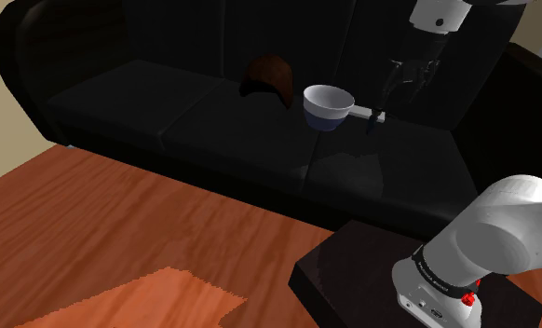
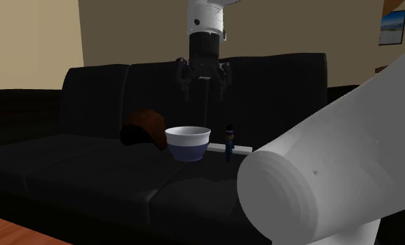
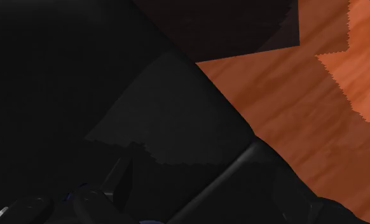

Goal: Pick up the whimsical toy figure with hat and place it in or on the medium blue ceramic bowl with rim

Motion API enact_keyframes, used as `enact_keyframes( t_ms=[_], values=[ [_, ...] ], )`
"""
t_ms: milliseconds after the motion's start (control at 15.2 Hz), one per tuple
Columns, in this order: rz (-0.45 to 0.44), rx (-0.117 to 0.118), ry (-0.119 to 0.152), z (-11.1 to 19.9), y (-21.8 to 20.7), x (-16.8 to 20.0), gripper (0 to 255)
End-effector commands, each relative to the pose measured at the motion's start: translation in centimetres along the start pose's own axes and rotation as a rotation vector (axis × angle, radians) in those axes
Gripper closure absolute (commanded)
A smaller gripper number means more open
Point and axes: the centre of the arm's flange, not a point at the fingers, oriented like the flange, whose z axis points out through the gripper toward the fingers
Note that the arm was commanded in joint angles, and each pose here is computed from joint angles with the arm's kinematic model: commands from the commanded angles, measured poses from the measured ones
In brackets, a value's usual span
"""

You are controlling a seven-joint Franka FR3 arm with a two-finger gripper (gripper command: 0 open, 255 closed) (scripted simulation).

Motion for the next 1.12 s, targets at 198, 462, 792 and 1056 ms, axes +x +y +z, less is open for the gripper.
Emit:
enact_keyframes(
  t_ms=[198,462,792,1056],
  values=[
    [-0.007,0.020,-0.027,1.1,3.0,3.1,0],
    [-0.017,0.046,-0.063,2.8,7.0,7.1,0],
    [-0.029,0.079,-0.109,5.3,11.9,12.2,0],
    [-0.039,0.106,-0.145,7.5,15.7,16.2,0]
  ],
)
